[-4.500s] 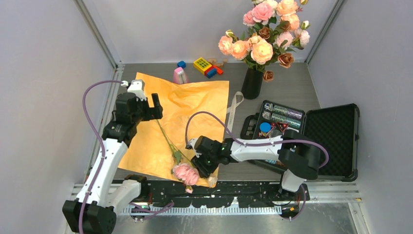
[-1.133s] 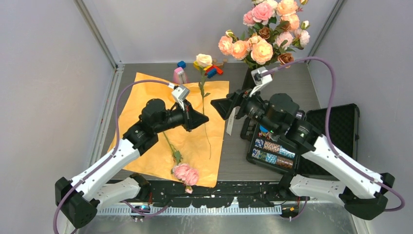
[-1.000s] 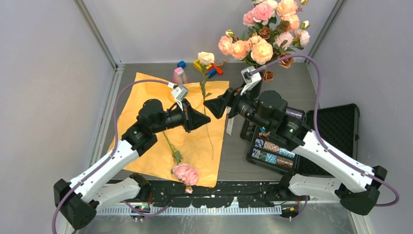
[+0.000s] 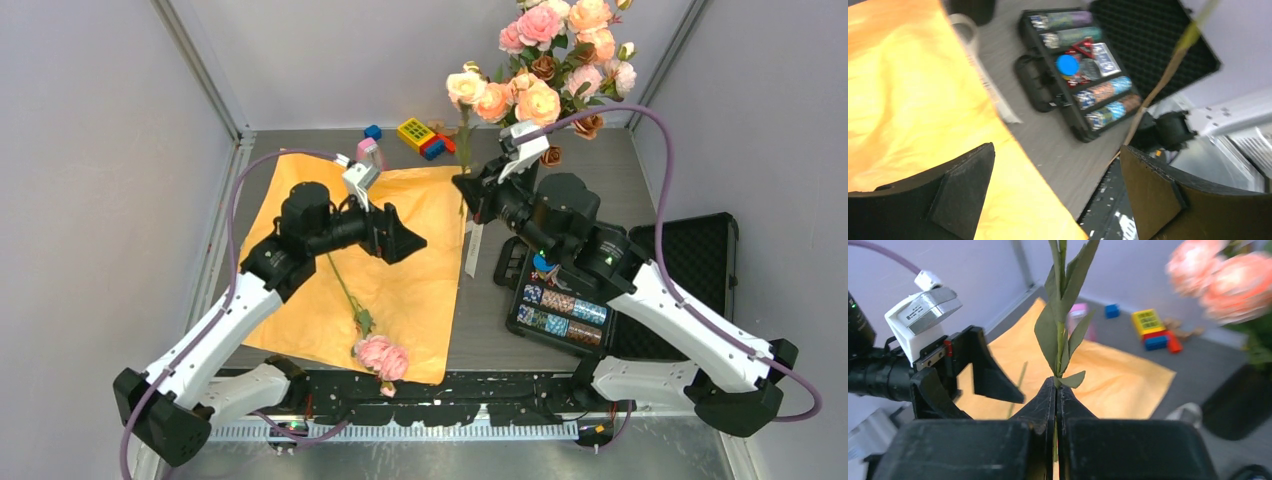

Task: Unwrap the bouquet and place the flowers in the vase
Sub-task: Pick up the fake flower from the wrapping paper, then insert the fake flower into the vase.

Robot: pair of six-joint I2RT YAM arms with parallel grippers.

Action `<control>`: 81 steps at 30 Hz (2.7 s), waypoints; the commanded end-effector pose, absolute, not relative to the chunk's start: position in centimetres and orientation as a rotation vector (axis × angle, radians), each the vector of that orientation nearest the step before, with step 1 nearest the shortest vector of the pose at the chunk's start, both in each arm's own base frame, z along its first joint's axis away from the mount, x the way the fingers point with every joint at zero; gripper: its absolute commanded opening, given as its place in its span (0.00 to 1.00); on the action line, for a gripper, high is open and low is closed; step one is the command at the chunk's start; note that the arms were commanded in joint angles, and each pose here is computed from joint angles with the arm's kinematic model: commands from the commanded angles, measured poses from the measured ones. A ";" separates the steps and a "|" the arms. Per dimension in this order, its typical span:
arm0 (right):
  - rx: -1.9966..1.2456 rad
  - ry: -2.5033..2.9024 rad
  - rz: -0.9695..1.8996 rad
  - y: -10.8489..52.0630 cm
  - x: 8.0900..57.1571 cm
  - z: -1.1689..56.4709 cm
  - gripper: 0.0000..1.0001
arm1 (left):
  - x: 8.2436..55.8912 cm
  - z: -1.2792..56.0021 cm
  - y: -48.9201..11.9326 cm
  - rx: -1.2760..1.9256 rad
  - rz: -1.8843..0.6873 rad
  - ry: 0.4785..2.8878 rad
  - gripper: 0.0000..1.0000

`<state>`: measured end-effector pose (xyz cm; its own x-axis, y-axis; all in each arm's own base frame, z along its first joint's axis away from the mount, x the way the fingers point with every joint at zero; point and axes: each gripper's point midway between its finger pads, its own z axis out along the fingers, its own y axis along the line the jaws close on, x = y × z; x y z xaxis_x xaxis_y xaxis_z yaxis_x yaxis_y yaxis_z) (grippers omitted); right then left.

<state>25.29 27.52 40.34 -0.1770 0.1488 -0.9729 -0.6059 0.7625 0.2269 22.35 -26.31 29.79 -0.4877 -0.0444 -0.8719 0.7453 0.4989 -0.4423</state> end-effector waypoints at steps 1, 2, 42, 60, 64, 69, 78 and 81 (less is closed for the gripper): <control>-0.260 1.440 0.340 21.2 27.7 46.2 0.00 | 25.8 27.7 -22.3 0.448 -0.957 1.984 1.00; -0.233 1.395 0.323 20.8 28.1 47.4 0.00 | 26.5 27.5 -21.4 0.411 -0.937 1.994 1.00; -0.403 0.733 -0.066 22.8 38.2 53.5 0.00 | 30.2 24.4 -9.6 0.257 -0.343 2.005 1.00; -0.358 0.705 -0.102 20.2 39.7 51.9 0.00 | 30.6 23.7 -9.7 0.275 -0.340 2.021 1.00; -0.357 0.694 -0.106 19.9 39.9 51.8 0.00 | 30.6 23.5 -9.8 0.279 -0.343 2.028 1.00; -0.342 0.658 -0.079 19.8 39.3 52.9 0.00 | 30.8 23.4 -9.9 0.282 -0.348 2.033 1.00; -0.317 0.641 -0.043 19.7 39.4 53.0 0.00 | 30.7 23.5 -9.9 0.285 -0.346 2.029 1.00; -0.303 0.643 -0.040 19.5 39.6 52.6 0.00 | 30.7 23.4 -9.9 0.287 -0.345 2.031 1.00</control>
<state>40.66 20.41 50.80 0.7519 -0.1918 -0.6308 -0.0616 0.9321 -0.3569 30.46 -9.82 22.83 -0.4861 0.0507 -0.8724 0.3314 0.9344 -0.1304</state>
